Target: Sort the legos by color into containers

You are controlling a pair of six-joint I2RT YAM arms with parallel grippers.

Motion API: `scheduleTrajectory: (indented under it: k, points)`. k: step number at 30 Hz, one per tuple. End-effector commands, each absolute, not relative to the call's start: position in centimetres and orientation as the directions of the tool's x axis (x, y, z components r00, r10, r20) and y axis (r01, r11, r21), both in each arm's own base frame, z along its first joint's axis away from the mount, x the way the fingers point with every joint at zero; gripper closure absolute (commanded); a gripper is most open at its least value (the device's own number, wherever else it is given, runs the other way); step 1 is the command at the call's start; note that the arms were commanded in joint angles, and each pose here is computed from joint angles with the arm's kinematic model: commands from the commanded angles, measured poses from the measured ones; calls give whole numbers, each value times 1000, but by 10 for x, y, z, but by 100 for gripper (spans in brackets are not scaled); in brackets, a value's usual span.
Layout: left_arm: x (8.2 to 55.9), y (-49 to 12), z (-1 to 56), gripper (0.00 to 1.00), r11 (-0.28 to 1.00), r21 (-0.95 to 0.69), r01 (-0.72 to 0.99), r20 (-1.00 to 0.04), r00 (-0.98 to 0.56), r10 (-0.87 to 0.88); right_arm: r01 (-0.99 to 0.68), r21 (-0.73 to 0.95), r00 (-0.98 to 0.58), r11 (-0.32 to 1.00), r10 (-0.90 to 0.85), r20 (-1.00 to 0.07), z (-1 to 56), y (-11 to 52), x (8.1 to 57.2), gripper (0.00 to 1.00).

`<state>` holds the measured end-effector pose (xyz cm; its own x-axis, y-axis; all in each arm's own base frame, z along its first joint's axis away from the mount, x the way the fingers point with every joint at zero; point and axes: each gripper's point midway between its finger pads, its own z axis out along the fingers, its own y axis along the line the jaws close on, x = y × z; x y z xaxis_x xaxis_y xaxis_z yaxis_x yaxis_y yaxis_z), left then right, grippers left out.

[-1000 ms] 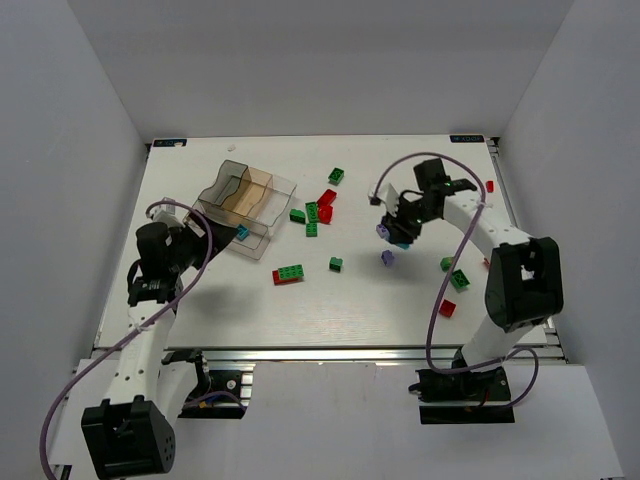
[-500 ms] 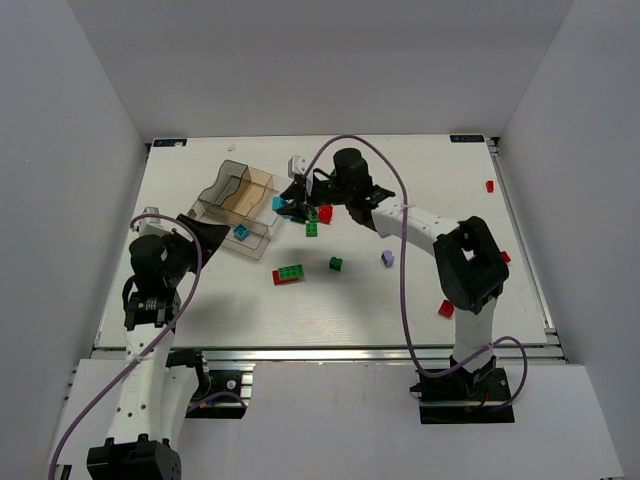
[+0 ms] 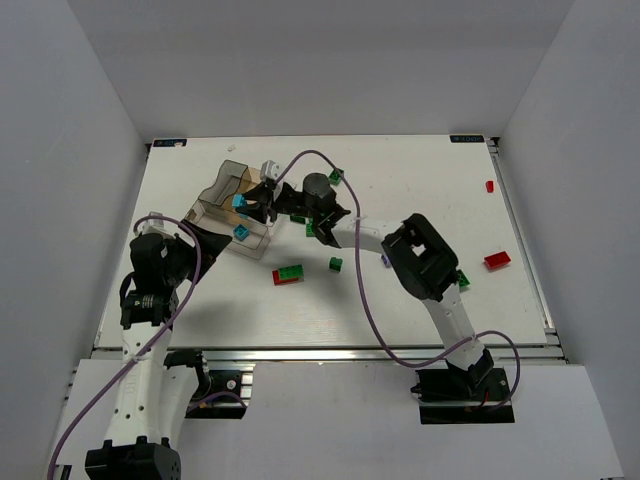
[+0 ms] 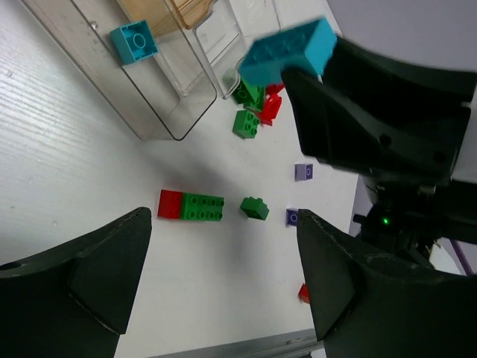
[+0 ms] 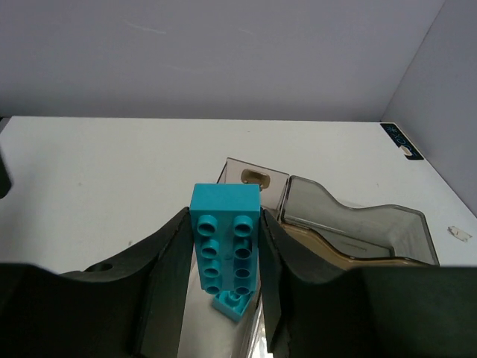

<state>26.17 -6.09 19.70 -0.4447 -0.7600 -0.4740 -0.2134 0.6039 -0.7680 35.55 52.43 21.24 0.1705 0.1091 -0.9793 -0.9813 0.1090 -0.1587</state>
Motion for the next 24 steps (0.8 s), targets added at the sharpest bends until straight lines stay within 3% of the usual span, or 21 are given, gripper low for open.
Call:
scheduleTrajectory:
  k: [1,20,23,24]
  points:
    - [256,-66,211,12,626,-759,-179,-493,-469,-733,-967,-170,210,191,212,-954,253,540,379,100]
    - [262,-65,207,11,667,-730,-146,-523,-509,-684,-982,-179,178,55,-18,-984,149,549,346,90]
    - [261,-65,208,11,675,-725,-138,-531,-513,-675,-982,-181,179,57,-35,-983,144,550,346,83]
    - [261,-65,208,11,675,-725,-137,-530,-514,-675,-980,-192,190,60,-38,-981,145,550,347,76]
